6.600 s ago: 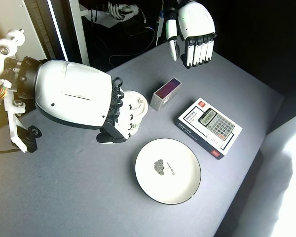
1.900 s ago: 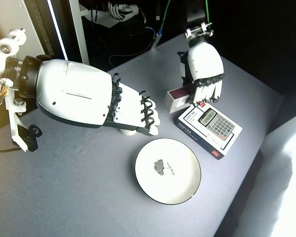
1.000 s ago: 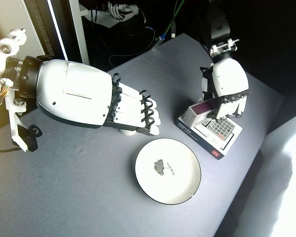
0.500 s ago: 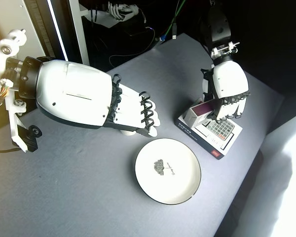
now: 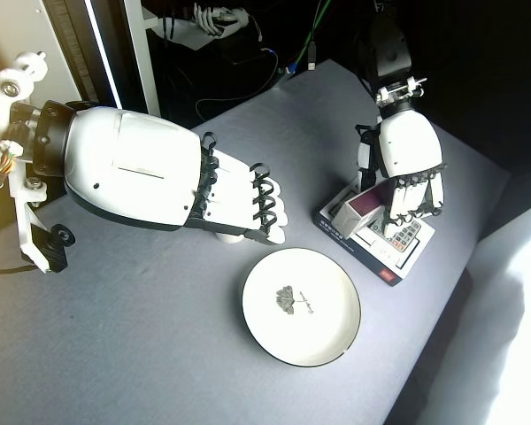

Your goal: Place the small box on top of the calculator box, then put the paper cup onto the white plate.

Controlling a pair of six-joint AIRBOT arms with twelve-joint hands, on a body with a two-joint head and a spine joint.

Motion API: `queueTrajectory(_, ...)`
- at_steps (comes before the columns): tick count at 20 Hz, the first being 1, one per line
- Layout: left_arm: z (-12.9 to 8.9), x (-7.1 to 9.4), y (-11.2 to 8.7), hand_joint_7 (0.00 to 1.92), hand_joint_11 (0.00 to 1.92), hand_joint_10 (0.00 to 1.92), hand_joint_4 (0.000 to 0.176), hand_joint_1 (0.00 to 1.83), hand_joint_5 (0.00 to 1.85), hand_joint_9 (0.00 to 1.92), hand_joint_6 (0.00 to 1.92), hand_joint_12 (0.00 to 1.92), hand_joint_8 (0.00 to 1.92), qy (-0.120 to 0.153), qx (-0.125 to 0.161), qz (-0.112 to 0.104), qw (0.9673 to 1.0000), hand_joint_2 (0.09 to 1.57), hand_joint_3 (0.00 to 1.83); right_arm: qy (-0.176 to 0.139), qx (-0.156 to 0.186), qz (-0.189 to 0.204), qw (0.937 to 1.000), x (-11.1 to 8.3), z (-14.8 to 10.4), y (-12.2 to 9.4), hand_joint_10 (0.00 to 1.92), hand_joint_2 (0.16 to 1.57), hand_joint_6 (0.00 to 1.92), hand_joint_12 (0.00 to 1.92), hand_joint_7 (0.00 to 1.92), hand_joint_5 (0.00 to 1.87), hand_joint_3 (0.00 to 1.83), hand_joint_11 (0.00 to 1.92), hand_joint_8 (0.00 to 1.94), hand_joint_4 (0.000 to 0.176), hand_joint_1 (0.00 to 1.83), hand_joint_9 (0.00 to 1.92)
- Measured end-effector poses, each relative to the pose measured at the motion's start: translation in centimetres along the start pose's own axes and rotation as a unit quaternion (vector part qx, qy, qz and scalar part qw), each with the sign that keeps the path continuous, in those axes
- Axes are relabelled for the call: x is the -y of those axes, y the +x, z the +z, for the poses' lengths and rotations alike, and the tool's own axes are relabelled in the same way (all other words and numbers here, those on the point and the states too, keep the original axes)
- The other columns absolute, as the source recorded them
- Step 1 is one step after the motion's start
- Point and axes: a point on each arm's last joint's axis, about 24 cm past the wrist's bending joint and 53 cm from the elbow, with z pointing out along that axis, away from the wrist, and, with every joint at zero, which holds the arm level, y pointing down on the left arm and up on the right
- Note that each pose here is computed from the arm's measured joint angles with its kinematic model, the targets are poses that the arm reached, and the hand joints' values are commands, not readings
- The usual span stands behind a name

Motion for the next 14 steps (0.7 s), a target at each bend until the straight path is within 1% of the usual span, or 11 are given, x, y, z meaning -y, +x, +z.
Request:
queueTrajectory(1,0.0,0.0,0.0,0.23,0.0,0.0,0.0,0.95,0.16,0.22,0.0,0.66,0.0,0.0,0.001,0.0,1.0,1.05,0.0,-0.002,-0.001,0.007,1.0,-0.1,0.0,0.0,0.0,1.32,0.0,0.29,0.12,0.15,0.0,0.0,0.0,0.0,0.22,0.08)
queueTrajectory(2,0.0,0.0,0.0,0.16,0.0,0.0,0.0,0.86,0.1,0.15,0.0,0.48,0.0,0.0,0.001,-0.001,1.0,1.07,0.0,-0.008,-0.009,0.019,0.9998,-0.3,0.0,0.3,0.0,1.32,0.0,0.29,0.13,0.15,0.0,0.0,0.0,0.0,0.23,0.08)
queueTrajectory(3,-0.1,0.3,0.1,0.12,0.0,0.0,0.0,0.75,0.07,0.12,0.0,0.41,0.0,0.002,0.001,-0.002,1.0,1.06,0.0,-0.019,-0.019,0.03,0.9992,-0.7,-0.1,0.7,0.0,1.32,0.0,0.27,0.11,0.14,0.0,0.0,0.0,0.0,0.23,0.07)
queueTrajectory(4,-0.4,0.6,0.3,0.09,0.0,0.0,0.0,0.68,0.05,0.1,0.0,0.33,0.0,0.003,0.0,-0.006,1.0,1.03,0.0,-0.03,-0.026,0.025,0.9989,-1.3,0.0,1.1,0.0,1.31,0.0,0.3,0.12,0.15,0.0,0.0,0.0,0.0,0.26,0.07)
queueTrajectory(5,-0.6,0.7,0.3,0.07,0.0,0.0,0.0,0.62,0.02,0.09,0.0,0.31,0.0,0.004,0.0,-0.008,1.0,1.0,0.0,-0.037,-0.029,0.024,0.9986,-1.7,0.2,1.4,0.0,1.31,0.0,0.24,0.09,0.12,0.0,0.0,0.0,0.0,0.23,0.05)
queueTrajectory(7,-1.3,0.9,0.3,0.02,0.0,0.0,0.0,0.53,0.0,0.04,0.0,0.16,0.0,0.003,0.0,-0.012,0.9999,0.98,0.0,-0.052,-0.034,0.036,0.9974,-2.4,0.7,1.7,0.01,1.3,0.01,0.33,0.12,0.15,0.0,0.0,0.01,0.0,0.25,0.08)
queueTrajectory(9,-2.3,0.7,0.2,0.0,0.0,0.0,0.0,0.37,0.0,0.0,0.0,0.08,0.0,-0.002,0.002,-0.012,0.9999,0.98,0.0,-0.058,-0.041,0.051,0.9962,-2.4,1.3,2.0,0.0,1.29,0.0,0.29,0.11,0.14,0.0,0.0,0.0,0.0,0.25,0.06)
queueTrajectory(10,-3.0,0.6,-0.1,0.0,0.0,0.0,0.0,0.34,0.0,0.0,0.0,0.03,0.0,-0.004,0.006,-0.014,0.9999,0.98,0.0,-0.058,-0.043,0.058,0.9957,-2.3,1.7,2.1,0.0,1.28,0.0,0.22,0.09,0.12,0.0,0.0,0.0,0.0,0.27,0.04)
queueTrajectory(12,-4.0,0.9,-0.7,0.0,0.0,0.0,0.0,0.37,0.0,0.0,0.0,0.0,0.0,-0.004,0.012,-0.012,0.9998,1.0,0.01,-0.059,-0.048,0.073,0.9944,-2.3,2.0,2.3,0.0,1.25,0.0,0.15,0.05,0.1,0.0,0.0,0.0,0.0,0.32,0.03)
queueTrajectory(13,-4.9,1.1,-1.3,0.0,0.01,0.0,0.0,0.34,0.0,0.0,0.0,0.01,0.0,-0.001,0.018,-0.014,0.9997,1.0,0.01,-0.062,-0.061,0.076,0.9933,-2.3,2.4,2.8,0.0,1.19,0.0,0.08,0.04,0.07,0.0,0.0,0.0,0.0,0.41,0.01)
queueTrajectory(14,-5.4,1.3,-1.5,0.0,0.0,0.0,0.0,0.31,0.0,0.0,0.0,0.0,0.0,0.001,0.02,-0.014,0.9997,1.02,0.01,-0.062,-0.066,0.077,0.9929,-2.4,2.5,3.1,0.0,1.13,0.0,0.02,0.01,0.02,0.0,0.0,0.0,0.0,0.43,0.0)
